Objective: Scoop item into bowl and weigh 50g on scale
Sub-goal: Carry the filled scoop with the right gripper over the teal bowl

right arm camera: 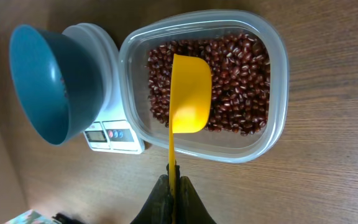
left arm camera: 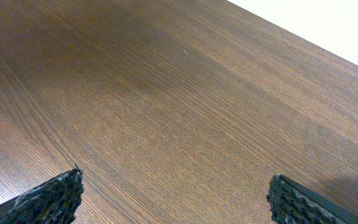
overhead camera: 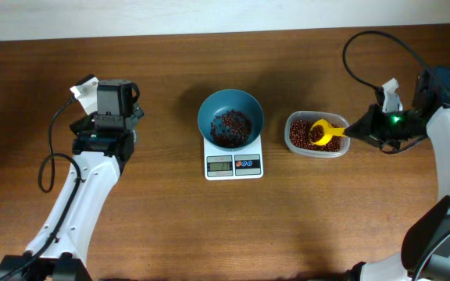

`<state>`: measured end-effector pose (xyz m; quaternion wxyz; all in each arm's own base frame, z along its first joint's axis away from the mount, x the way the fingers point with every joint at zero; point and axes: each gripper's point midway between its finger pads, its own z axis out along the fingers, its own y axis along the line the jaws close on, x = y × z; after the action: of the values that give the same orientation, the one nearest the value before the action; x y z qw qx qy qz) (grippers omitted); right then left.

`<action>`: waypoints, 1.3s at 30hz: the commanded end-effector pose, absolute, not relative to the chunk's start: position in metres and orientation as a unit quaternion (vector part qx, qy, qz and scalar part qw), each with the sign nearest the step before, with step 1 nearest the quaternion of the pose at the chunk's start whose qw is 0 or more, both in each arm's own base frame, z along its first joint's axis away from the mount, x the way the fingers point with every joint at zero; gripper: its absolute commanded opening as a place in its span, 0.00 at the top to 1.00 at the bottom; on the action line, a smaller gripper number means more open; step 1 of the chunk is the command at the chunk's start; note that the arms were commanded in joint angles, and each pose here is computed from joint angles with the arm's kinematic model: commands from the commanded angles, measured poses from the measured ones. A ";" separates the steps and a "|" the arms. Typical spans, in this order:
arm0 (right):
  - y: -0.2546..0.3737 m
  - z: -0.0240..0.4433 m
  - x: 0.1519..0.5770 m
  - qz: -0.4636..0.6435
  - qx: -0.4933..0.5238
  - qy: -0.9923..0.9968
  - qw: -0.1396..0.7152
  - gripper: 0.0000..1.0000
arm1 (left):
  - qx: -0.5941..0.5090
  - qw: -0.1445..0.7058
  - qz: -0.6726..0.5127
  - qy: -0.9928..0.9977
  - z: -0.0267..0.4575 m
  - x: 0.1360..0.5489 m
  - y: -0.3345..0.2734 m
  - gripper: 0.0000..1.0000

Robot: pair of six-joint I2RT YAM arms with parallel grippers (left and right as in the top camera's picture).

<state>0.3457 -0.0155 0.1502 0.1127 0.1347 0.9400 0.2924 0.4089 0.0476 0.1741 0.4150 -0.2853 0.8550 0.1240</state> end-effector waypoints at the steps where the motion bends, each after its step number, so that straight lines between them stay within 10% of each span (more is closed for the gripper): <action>1: -0.012 0.163 0.344 0.317 0.121 0.931 0.134 0.96 | -0.293 0.416 0.124 0.852 0.175 0.412 0.049 0.01; 39: 0.091 0.279 0.340 0.429 -0.018 0.881 0.200 0.96 | -0.293 0.416 0.124 0.852 0.174 0.412 0.049 0.01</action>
<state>0.3405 0.0724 0.2612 0.1870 0.0063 0.8894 0.4170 0.4089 0.0476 0.1741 0.4150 -0.2853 0.8550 0.1240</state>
